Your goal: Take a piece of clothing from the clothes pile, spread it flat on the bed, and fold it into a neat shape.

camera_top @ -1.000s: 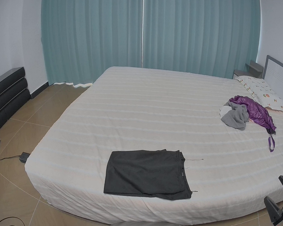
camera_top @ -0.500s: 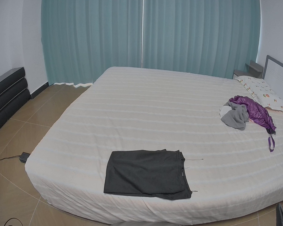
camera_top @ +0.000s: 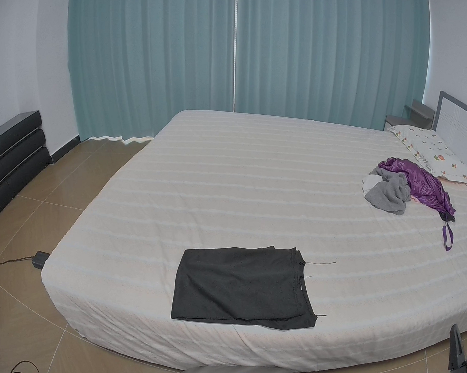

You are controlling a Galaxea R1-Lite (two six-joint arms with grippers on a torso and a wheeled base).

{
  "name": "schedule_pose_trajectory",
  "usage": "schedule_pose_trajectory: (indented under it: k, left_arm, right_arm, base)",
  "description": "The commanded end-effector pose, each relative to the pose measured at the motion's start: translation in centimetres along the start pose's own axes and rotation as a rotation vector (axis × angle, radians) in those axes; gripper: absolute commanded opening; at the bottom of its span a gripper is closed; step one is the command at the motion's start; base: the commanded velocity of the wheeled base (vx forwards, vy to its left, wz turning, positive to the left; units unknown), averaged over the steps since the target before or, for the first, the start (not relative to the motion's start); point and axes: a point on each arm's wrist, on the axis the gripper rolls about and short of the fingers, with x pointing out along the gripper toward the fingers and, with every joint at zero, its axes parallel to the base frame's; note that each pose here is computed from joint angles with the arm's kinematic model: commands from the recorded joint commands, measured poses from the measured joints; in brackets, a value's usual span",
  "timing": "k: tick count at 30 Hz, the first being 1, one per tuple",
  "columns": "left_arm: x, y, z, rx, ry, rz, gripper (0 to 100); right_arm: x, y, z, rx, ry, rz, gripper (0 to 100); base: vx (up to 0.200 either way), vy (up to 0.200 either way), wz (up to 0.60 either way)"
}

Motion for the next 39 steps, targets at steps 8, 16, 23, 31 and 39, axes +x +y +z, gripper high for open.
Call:
schedule_pose_trajectory:
  k: [8,16,23,31,39]
  left_arm:
    - [-1.0,-0.3,-4.6,-0.018,0.400,-0.098,100]
    - [-1.0,-0.4,-4.6,-0.048,0.405,-0.127,100]
    - [-1.0,-0.2,-4.7,-0.059,0.410,-0.029,100]
    - [-1.0,-0.3,-4.7,-0.056,0.410,-0.062,100]
    - [-1.1,-0.1,-4.9,-0.071,0.434,0.030,100]
  right_arm:
    - [-0.1,0.3,-1.9,0.027,0.138,-0.005,100]
    - [-0.3,0.3,-2.7,0.175,0.240,-0.095,100]
    - [-0.3,0.3,-2.8,0.193,0.230,-0.108,100]
    - [-0.3,0.2,-2.8,0.196,0.225,-0.106,100]
    - [-0.3,0.3,-2.8,0.196,0.225,-0.106,100]
  base:
    - [0.000,0.000,0.00]
    - [0.000,0.000,0.00]
    - [0.000,0.000,0.00]
    - [0.000,0.000,0.00]
    - [0.000,0.000,0.00]
